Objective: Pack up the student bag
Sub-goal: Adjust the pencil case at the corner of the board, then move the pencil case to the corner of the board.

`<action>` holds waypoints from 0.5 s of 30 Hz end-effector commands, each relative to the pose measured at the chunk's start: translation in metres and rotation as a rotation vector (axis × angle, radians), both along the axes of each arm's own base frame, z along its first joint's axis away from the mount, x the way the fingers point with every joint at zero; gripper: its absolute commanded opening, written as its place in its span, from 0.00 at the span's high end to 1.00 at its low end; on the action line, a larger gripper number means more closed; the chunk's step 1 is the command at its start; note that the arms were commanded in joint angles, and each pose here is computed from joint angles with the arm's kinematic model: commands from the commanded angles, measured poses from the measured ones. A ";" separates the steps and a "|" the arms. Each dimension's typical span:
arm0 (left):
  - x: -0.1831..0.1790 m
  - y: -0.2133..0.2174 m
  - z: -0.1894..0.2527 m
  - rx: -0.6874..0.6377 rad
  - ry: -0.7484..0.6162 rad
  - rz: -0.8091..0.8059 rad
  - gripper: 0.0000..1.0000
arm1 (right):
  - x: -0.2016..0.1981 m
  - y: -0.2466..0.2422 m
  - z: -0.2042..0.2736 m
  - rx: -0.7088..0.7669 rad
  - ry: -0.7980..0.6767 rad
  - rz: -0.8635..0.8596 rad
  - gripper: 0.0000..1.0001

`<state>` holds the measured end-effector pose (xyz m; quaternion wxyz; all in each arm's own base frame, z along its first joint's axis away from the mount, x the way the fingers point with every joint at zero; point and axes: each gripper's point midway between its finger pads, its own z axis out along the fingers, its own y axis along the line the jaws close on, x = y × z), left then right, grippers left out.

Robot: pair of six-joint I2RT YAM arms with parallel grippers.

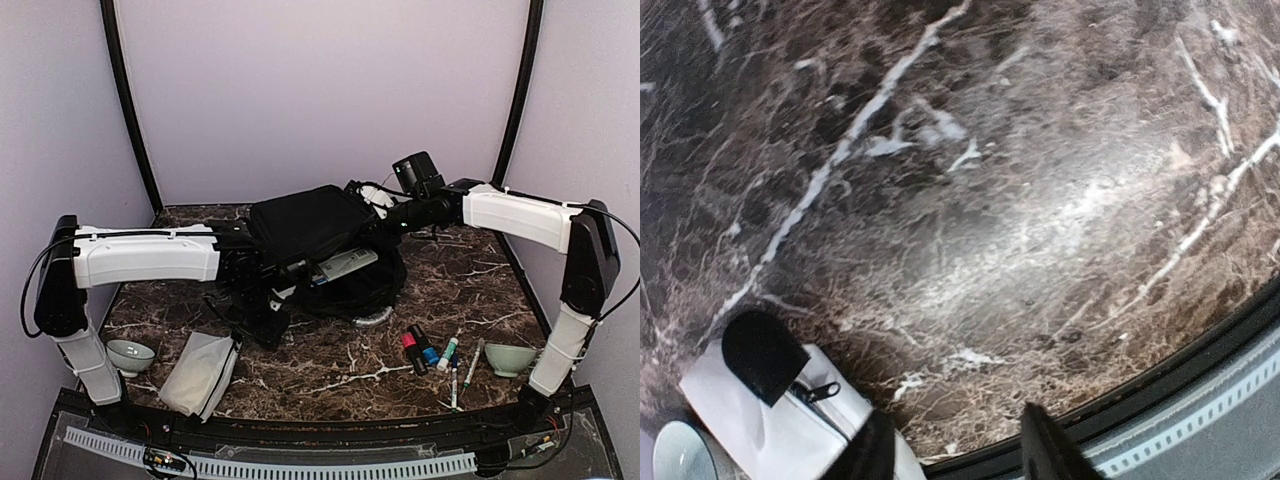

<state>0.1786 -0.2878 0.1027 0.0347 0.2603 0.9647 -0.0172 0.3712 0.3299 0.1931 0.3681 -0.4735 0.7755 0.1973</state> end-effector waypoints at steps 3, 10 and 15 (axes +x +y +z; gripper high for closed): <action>-0.023 0.072 0.000 0.184 -0.029 0.141 0.43 | 0.000 0.014 0.022 0.088 -0.006 0.027 1.00; -0.041 0.120 -0.031 0.369 -0.012 0.205 0.36 | -0.001 0.017 0.020 0.097 0.010 0.033 1.00; -0.047 0.137 -0.056 0.499 0.000 0.183 0.35 | -0.002 0.018 0.016 0.100 0.026 0.039 1.00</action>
